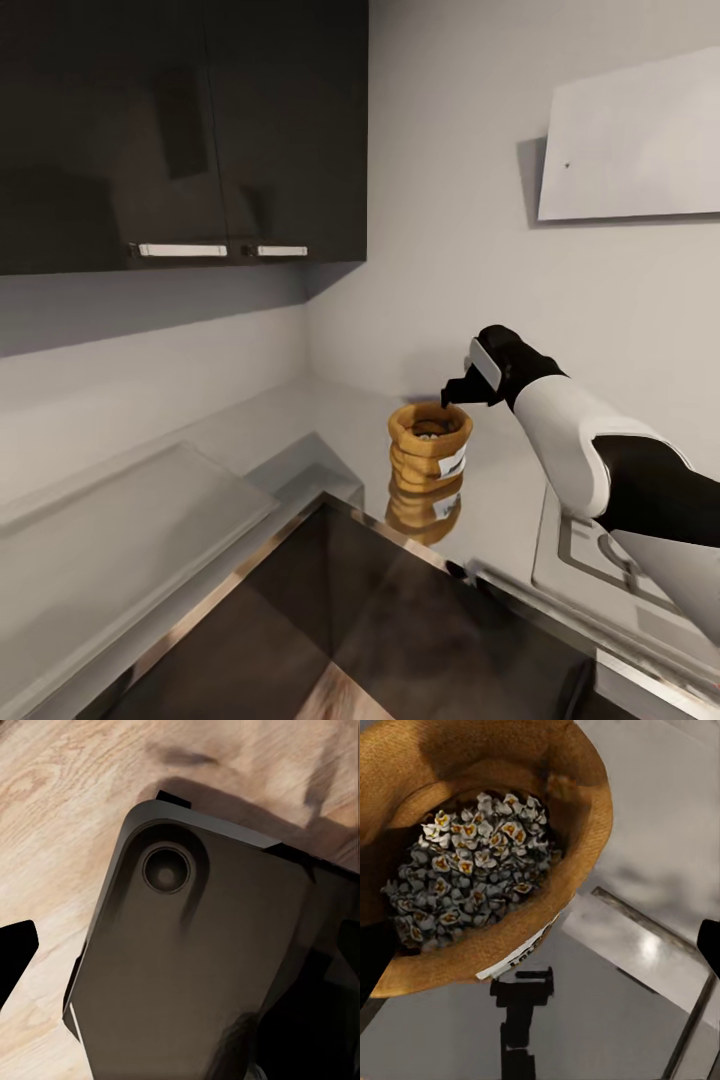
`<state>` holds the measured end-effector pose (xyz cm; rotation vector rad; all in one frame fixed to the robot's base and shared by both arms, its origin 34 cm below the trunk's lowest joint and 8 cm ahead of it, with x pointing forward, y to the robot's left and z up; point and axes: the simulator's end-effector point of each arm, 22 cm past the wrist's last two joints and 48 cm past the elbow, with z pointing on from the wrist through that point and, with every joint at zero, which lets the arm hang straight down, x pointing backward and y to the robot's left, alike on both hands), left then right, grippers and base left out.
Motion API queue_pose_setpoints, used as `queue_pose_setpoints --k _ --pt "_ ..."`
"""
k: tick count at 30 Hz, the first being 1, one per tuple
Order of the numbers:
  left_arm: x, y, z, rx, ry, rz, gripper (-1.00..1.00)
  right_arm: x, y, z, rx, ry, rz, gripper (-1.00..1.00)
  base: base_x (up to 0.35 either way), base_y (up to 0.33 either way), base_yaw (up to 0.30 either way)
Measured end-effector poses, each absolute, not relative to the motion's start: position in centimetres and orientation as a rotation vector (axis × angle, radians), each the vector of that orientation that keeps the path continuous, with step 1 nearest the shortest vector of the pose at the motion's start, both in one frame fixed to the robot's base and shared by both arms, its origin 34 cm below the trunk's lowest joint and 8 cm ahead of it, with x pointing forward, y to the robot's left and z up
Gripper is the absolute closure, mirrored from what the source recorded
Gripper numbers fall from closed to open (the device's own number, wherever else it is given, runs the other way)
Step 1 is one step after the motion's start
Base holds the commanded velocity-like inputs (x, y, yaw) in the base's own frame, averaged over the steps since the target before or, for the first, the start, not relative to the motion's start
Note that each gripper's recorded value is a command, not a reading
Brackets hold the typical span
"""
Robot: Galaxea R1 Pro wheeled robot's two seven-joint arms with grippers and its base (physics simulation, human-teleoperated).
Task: In the kitchen, take the popcorn bag from the countertop, put it into the microwave, and heat it until the popcorn is cooked so the cooked popcorn ends up inside the bag.
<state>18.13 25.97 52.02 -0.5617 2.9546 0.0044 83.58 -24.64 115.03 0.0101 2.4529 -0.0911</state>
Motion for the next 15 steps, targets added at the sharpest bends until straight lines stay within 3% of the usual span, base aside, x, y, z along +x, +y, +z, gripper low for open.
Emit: queue_pose_setpoints --k 4,15 --pt "18.1 26.0 52.0 -0.561 2.955 0.005 -1.00 83.6 -24.5 115.0 0.014 2.455 -0.075 -1.00 0.187 0.000 0.000" --pt "18.1 26.0 52.0 -0.561 2.955 0.005 -1.00 80.4 -25.3 107.7 0.009 2.646 -0.097 -1.00 0.009 0.000 0.000"
